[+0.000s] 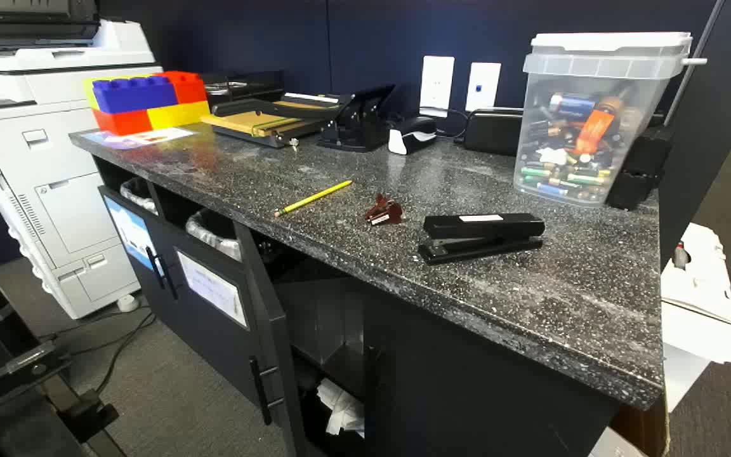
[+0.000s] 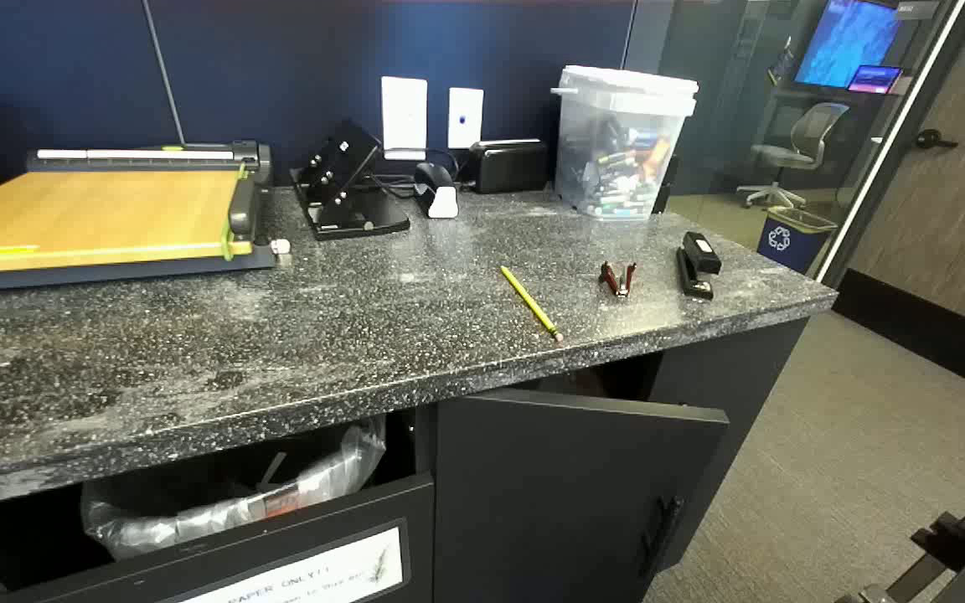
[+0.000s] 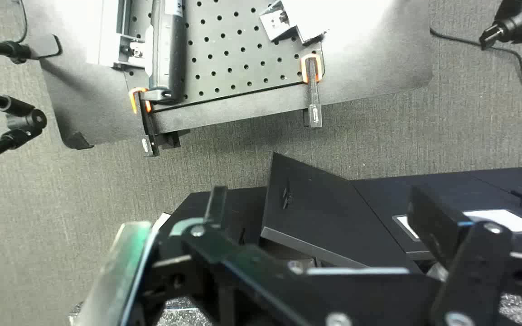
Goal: Open the counter door
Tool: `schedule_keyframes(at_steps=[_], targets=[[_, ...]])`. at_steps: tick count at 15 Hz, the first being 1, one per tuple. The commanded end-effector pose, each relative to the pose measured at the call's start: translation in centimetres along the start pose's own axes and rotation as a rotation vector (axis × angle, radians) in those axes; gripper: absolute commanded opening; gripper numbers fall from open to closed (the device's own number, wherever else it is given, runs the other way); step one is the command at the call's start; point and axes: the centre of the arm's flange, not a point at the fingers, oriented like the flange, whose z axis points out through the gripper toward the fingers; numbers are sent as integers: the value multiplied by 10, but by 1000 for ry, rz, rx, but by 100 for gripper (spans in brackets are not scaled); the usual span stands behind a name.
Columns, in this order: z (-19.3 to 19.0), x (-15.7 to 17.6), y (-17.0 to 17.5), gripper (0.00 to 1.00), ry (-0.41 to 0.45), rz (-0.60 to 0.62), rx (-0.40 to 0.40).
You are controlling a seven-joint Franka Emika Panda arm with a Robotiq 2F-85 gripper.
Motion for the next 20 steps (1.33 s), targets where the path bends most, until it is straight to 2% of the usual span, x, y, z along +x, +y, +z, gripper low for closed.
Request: schedule_keyframes(at_steps=[1, 4, 5, 11, 15, 20], targets=[[0, 0, 0, 100, 1, 0, 0], [-1, 0, 0, 100, 3, 0, 1], [3, 11, 2, 100, 14, 5, 5], [52, 108, 46, 100, 62, 21, 40], [113, 180, 78, 100, 70, 16, 54], [214, 220, 119, 100, 89, -4, 70]])
